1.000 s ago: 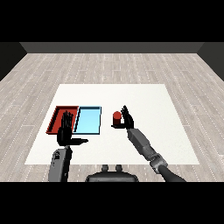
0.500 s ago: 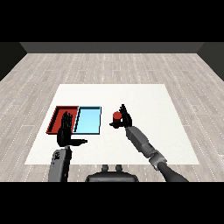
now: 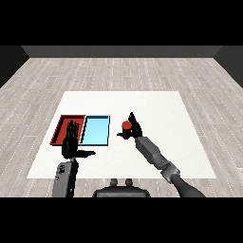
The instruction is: Pick the red can and put it in the red box
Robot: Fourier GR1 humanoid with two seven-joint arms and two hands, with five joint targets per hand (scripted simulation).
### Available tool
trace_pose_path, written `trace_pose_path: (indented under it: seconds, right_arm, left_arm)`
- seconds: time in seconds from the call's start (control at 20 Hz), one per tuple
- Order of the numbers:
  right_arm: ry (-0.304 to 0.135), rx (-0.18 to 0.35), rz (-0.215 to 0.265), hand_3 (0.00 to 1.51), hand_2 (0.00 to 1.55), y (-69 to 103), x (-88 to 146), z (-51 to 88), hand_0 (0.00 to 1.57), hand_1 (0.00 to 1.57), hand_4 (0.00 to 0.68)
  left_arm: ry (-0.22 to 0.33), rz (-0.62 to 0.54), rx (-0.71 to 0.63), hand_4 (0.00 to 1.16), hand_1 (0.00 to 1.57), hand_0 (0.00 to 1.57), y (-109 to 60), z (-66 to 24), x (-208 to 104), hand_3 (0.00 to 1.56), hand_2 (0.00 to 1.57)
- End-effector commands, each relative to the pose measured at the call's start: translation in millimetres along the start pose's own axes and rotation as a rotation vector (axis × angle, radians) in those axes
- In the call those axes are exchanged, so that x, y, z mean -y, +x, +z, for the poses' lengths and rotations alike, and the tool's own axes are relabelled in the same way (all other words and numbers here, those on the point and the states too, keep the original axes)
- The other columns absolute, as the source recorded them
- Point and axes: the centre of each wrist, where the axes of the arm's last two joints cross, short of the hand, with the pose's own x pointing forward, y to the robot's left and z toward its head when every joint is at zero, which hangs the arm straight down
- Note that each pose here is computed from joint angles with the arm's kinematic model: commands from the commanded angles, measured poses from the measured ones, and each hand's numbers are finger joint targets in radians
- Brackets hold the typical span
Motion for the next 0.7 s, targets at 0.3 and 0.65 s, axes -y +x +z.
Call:
trace_pose_path:
  seconds: [0.3, 0.65]
  right_arm:
    - [-0.026, -0.060, 0.032, 0.00, 0.00, 5.6, -3, -12.2, 0.00, 0.00, 0.000]
    - [-0.121, -0.067, 0.187, 1.43, 1.48, -0.4, -4, -7.1, 1.53, 1.53, 0.573]
  left_arm:
    - [0.003, -0.005, 0.008, 0.00, 0.00, 0.00, -6.2, 1.4, 8, 0.00, 0.00]
    - [0.007, -0.013, 0.022, 0.00, 0.00, 0.00, -3.3, -8.9, -9, 0.00, 0.00]
